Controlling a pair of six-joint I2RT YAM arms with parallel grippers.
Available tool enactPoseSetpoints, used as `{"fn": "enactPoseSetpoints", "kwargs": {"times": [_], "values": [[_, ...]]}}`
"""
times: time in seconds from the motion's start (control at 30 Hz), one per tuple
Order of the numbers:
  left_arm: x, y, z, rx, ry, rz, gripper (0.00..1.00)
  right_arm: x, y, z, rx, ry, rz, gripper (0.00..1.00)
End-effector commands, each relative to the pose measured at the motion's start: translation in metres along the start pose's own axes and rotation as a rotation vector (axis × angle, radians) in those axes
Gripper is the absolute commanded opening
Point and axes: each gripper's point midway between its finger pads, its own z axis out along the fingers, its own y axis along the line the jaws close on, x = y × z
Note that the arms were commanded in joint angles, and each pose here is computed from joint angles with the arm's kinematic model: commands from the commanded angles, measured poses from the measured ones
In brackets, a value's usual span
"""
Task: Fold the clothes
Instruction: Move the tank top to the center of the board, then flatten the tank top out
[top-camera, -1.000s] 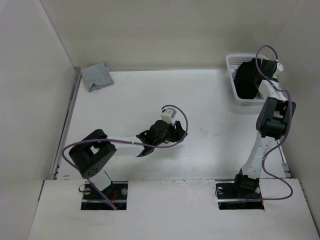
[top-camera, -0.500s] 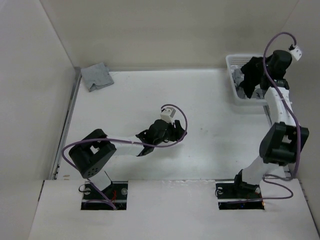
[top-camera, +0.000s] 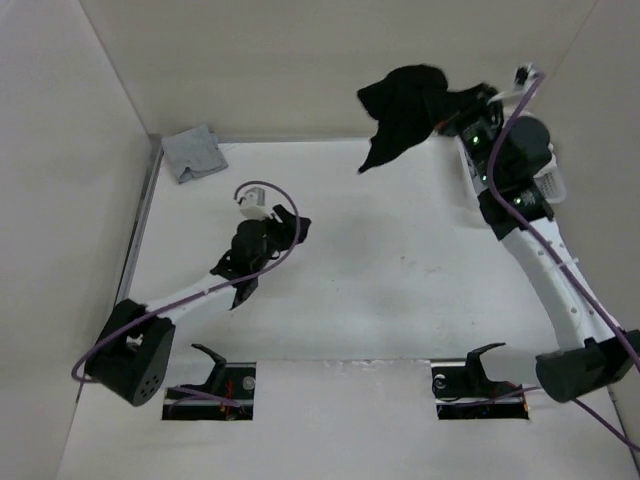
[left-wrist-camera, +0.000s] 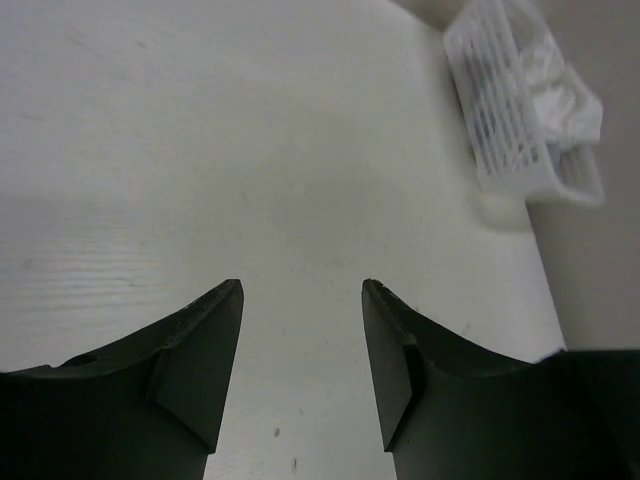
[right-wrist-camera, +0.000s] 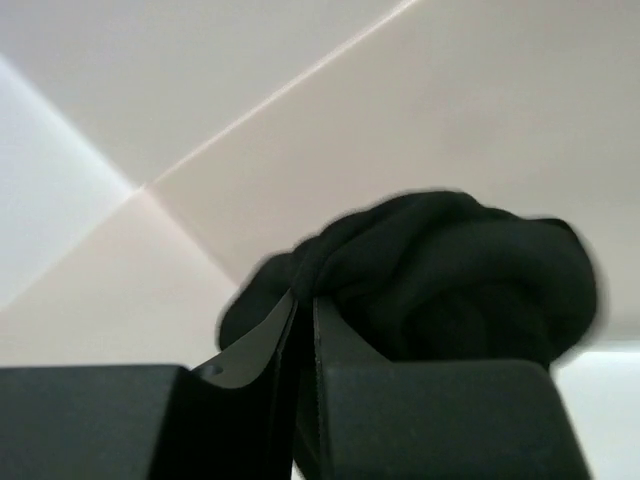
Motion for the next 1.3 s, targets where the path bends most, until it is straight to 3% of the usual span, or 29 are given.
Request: {"fn": "enactPoseSetpoints", "kwargs": {"times": [0.0, 0.03, 0.1, 0.13, 0.23, 0.33, 0.4, 0.5, 0.53, 0.6, 0.67, 0.8, 0.97, 1.27], "values": [[-0.036, 0.038, -0.026, -0.090, -0.112, -0.128, 0.50, 0.098, -0.018, -0.034, -0.014, 0.130, 0.156, 0.20], [-0.040, 0.049, -0.030, -0.117, -0.120, -0.137, 0.51, 0.148, -0.051, -0.040, 0.053, 0.194, 0.197, 0.35], [-0.041, 0.063, -0.035, -0.158, -0.116, -0.139, 0.51, 0.201, -0.084, -0.048, 0.129, 0.303, 0.225, 0.48], [-0.039, 0.070, -0.036, -0.178, -0.103, -0.134, 0.51, 0.229, -0.111, -0.059, 0.203, 0.383, 0.227, 0.53], [-0.032, 0.079, -0.035, -0.213, -0.074, -0.131, 0.51, 0.255, -0.149, -0.088, 0.312, 0.435, 0.185, 0.61], [-0.023, 0.085, -0.033, -0.233, -0.053, -0.115, 0.50, 0.286, -0.153, -0.119, 0.350, 0.516, 0.126, 0.57], [-0.017, 0.092, -0.033, -0.261, -0.032, -0.102, 0.49, 0.317, -0.149, -0.145, 0.374, 0.618, 0.089, 0.44], [-0.008, 0.101, -0.034, -0.310, -0.007, -0.085, 0.45, 0.360, -0.136, -0.187, 0.385, 0.788, -0.009, 0.15], [-0.003, 0.101, -0.034, -0.316, 0.009, -0.071, 0.41, 0.369, -0.133, -0.198, 0.395, 0.821, -0.041, 0.12], [0.009, 0.098, -0.032, -0.323, 0.043, -0.020, 0.37, 0.385, -0.128, -0.225, 0.425, 0.875, -0.111, 0.18], [0.016, 0.102, -0.031, -0.353, 0.065, 0.012, 0.37, 0.395, -0.120, -0.241, 0.426, 0.912, -0.132, 0.34], [0.012, 0.112, -0.026, -0.413, 0.033, 0.023, 0.45, 0.421, -0.096, -0.271, 0.378, 1.032, -0.156, 0.54], [-0.004, 0.109, -0.007, -0.404, -0.027, 0.004, 0.48, 0.447, -0.075, -0.282, 0.343, 1.107, -0.191, 0.63], [-0.017, 0.124, 0.010, -0.428, -0.073, -0.070, 0.50, 0.444, -0.073, -0.262, 0.388, 1.048, -0.275, 0.58]]}}
